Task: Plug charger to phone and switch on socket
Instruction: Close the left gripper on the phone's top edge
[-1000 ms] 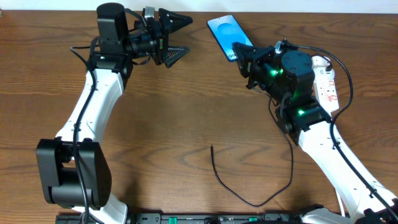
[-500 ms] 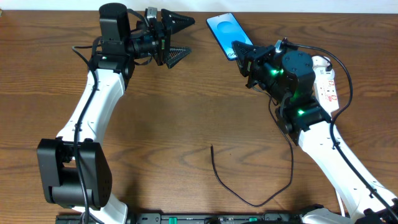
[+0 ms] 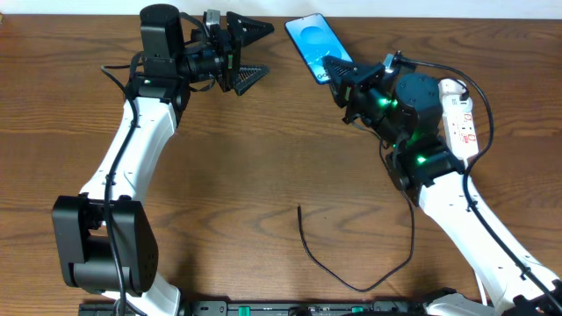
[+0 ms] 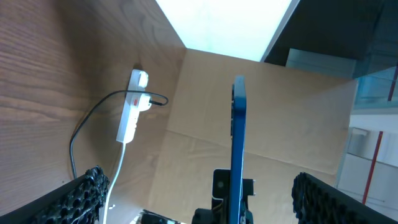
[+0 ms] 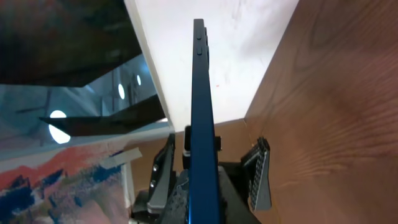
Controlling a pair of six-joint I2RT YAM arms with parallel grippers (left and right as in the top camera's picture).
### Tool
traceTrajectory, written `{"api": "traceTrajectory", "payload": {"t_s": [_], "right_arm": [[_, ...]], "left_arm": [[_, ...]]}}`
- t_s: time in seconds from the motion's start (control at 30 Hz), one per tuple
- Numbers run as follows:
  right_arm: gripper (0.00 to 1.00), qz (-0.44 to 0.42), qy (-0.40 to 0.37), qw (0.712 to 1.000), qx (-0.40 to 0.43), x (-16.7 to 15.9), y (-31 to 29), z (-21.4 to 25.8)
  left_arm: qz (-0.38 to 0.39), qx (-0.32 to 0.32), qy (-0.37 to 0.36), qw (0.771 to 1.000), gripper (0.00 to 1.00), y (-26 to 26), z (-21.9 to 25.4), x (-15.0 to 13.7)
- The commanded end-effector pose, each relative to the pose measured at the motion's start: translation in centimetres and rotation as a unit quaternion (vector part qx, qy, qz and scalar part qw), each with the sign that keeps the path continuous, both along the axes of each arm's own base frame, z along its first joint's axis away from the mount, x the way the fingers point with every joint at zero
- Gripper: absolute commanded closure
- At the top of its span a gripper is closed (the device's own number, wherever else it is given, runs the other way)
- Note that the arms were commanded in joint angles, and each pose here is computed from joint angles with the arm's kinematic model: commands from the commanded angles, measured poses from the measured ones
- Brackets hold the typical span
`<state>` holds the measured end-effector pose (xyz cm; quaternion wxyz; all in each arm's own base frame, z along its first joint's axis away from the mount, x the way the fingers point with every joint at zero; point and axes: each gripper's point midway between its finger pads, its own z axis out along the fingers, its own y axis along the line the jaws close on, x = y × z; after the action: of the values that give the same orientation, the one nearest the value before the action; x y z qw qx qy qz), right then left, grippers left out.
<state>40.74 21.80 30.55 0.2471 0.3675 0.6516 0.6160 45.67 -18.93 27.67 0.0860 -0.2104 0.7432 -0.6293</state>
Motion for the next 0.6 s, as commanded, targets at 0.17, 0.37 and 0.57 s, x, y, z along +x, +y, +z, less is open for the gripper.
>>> {"api": "traceTrajectory", "payload": {"t_s": [0.17,0.37,0.57], "right_arm": [[0.99,0.026,-0.018,0.999,0.01,-1.1,2.1,1.6],[0.99,0.032,-0.018,0.999,0.011,-1.4,2.6,1.6],[0.99,0.036,-0.018,0.999,0.011,-1.6,2.9,1.6]], "left_arm": [[-0.01,-0.002,-0.05,0.999,0.04,-1.2,3.0,-0.4],[-0.009,-0.001,-0.071,0.997,0.04,-1.8,3.6,-0.3],[0.015,0.011,-0.08,0.997,0.04,-1.5,3.4,0.5]]}}
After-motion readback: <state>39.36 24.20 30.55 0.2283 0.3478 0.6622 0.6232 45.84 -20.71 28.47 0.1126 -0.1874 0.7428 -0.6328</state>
